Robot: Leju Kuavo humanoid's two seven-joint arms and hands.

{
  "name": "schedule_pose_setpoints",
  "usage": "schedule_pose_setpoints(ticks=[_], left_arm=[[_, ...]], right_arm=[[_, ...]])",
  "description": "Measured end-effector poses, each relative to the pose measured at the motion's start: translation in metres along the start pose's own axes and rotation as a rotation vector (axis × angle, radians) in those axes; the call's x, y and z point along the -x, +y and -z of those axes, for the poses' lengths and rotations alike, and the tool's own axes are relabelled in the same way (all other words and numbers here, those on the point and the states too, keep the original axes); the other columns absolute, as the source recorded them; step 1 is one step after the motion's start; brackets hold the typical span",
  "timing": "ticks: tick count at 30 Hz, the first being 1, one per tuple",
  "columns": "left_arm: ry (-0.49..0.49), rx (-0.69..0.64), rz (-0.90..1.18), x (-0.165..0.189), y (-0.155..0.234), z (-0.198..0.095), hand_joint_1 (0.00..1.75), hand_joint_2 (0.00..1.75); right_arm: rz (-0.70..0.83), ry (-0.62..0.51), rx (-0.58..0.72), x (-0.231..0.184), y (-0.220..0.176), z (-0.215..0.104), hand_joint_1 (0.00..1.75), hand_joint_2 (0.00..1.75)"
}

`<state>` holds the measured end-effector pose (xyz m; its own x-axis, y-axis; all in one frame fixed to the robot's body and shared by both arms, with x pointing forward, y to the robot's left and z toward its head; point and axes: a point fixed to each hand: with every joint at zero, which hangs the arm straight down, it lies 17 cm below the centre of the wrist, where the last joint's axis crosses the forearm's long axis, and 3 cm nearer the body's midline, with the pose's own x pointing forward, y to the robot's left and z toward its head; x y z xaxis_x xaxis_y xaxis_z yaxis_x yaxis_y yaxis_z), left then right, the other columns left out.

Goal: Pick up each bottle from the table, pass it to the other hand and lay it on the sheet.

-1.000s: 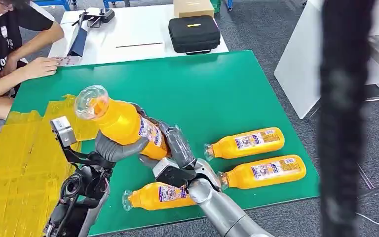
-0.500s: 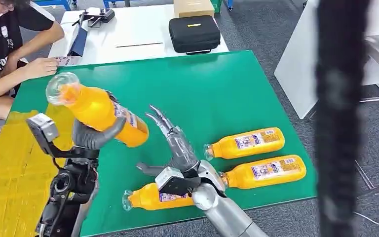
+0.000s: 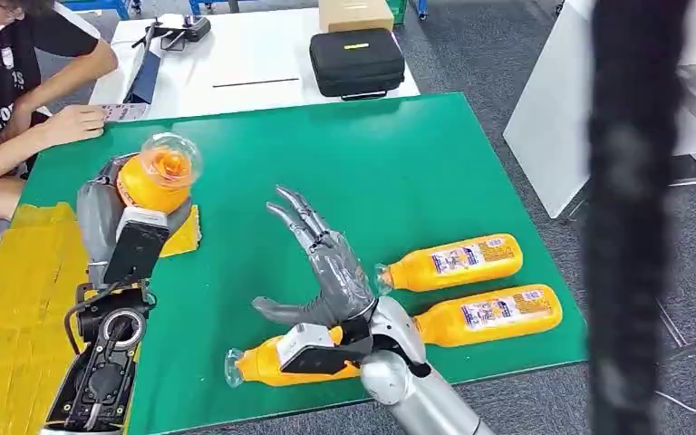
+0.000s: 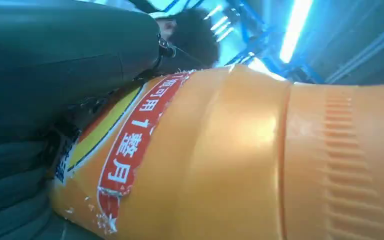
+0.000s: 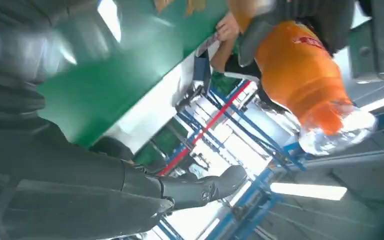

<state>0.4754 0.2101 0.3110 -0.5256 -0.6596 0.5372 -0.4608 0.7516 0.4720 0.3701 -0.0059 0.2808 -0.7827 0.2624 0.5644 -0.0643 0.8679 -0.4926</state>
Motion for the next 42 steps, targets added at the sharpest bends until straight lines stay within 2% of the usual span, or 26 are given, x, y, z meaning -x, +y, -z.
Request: schedule_pose_setpoints(ticks=[2,3,6,8,12,14,19,26,29,30,37,42], left_arm=[[-0.001,0.021,0.122,0.006,-0.004,0.001,1.75,1.75],[-0.006,0.061,0.248,0.012,-0.011,0.001,1.75,1.75],[-0.058,0.265,0.76,0.044,-0.046,-0.005,1.75,1.75],[-0.054,0.357,0.924,0.068,-0.061,-0.009,1.75,1.75],[0.069,0.505,0.936,0.12,-0.08,-0.028,1.75,1.75],[0.14,0.569,0.986,0.15,-0.082,-0.042,1.75,1.75],[0.248,0.751,1.077,0.211,-0.083,-0.077,1.75,1.75],[0.39,0.895,1.089,0.265,-0.07,-0.12,1.75,1.75],[0.418,0.901,1.091,0.272,-0.064,-0.12,1.75,1.75],[0.424,0.902,1.091,0.274,-0.063,-0.119,0.0,1.75],[0.527,0.832,1.104,0.288,-0.042,-0.121,0.0,1.75],[0.553,0.746,1.072,0.29,-0.032,-0.118,0.0,1.75]], right_arm=[[-0.006,-0.004,-0.004,-0.002,-0.001,0.0,0.0,1.75],[-0.013,0.001,-0.017,-0.002,0.001,0.0,0.0,1.75],[-0.072,0.038,-0.113,0.003,0.016,-0.005,0.0,1.75],[-0.124,0.072,-0.196,0.012,0.029,-0.012,0.0,1.75],[-0.174,0.111,-0.292,0.024,0.045,-0.033,0.0,1.75],[-0.179,0.121,-0.315,0.027,0.049,-0.042,0.0,1.75],[-0.18,0.138,-0.345,0.033,0.052,-0.049,0.0,1.75],[-0.177,0.161,-0.373,0.04,0.056,-0.052,0.0,1.75],[-0.178,0.163,-0.377,0.041,0.057,-0.052,0.0,1.75],[-0.179,0.163,-0.377,0.042,0.057,-0.052,0.0,1.75],[-0.187,0.168,-0.4,0.046,0.06,-0.051,0.0,1.75],[-0.196,0.178,-0.438,0.051,0.067,-0.052,0.0,1.75]])
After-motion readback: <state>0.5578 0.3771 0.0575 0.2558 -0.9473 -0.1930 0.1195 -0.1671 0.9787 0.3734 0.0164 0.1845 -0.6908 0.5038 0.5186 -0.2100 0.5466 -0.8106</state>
